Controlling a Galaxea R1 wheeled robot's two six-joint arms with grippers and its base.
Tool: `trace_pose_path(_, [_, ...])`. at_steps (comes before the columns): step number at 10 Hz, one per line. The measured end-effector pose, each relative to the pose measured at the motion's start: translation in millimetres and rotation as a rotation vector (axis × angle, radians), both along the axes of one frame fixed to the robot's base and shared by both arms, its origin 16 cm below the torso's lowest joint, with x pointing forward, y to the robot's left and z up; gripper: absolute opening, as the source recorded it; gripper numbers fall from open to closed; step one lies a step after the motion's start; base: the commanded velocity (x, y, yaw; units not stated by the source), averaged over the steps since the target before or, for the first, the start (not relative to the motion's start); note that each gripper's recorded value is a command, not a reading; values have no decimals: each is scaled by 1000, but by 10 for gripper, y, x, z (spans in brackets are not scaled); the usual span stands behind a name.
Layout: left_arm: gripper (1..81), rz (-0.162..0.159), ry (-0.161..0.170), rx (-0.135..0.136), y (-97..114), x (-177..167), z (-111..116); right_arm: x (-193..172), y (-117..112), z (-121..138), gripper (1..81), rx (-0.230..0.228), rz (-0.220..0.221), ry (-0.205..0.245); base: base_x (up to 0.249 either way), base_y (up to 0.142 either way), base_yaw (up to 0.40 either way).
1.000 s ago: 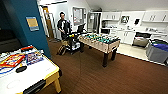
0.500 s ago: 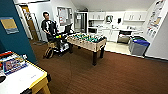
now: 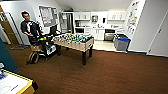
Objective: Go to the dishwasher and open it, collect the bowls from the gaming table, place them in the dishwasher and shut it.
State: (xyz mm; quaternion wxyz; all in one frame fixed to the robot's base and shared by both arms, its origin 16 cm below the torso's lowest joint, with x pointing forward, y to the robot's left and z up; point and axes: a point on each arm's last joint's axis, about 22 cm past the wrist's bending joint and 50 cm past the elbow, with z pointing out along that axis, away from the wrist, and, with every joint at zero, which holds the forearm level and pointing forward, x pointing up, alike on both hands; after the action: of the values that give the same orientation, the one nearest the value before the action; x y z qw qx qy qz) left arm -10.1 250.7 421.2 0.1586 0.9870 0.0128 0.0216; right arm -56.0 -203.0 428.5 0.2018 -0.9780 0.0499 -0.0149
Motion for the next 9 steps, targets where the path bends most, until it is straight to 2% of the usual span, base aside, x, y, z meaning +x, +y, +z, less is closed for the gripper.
trace_pose_path(7, [10, 0, -1, -2, -3, 2, 1, 2, -3, 0, 10, 0, 0, 0, 0, 0, -355])
trace_pose_path(9, [10, 1, -4, -3, 0, 22, 3, -20, 0, 2, 10, 0, 0, 2, 0, -128, 0])
